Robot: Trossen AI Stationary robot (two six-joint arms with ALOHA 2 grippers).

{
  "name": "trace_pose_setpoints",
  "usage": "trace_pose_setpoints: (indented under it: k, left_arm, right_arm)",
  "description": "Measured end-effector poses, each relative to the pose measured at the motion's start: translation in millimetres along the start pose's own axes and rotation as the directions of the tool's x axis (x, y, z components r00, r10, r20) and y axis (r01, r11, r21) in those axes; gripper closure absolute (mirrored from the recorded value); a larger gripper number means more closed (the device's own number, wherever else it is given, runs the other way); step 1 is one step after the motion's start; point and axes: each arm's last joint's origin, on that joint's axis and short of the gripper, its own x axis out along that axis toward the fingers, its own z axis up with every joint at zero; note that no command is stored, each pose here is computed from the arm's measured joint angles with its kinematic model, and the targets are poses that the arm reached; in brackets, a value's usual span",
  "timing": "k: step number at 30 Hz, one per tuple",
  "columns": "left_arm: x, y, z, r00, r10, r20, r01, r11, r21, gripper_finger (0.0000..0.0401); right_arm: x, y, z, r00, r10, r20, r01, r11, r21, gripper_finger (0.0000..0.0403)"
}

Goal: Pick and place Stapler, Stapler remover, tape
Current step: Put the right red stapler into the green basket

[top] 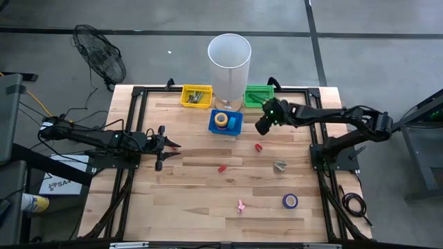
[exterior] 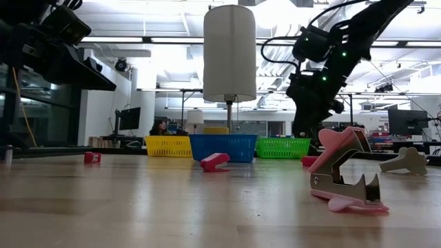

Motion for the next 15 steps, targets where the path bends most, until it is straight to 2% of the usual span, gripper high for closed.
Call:
trace_pose_setpoints:
  k: [8, 15]
  left_arm:
    - [0.0, 0.0, 0.0, 1.0, 0.0, 0.0, 0.0, 1.0, -0.001, 0.027]
    - [0.0, 0.0, 0.0, 1.0, -0.001, 0.0, 0.001, 1.0, -0.002, 0.027]
  right_arm:
    - [4.6, 13.5, -39.0, 0.997, 0.007, -0.072, -0.009, 1.0, -0.026, 0.0213]
    - [4.1, 23.8, -60.5, 0.993, 0.045, -0.109, -0.051, 0.997, -0.054, 0.0213]
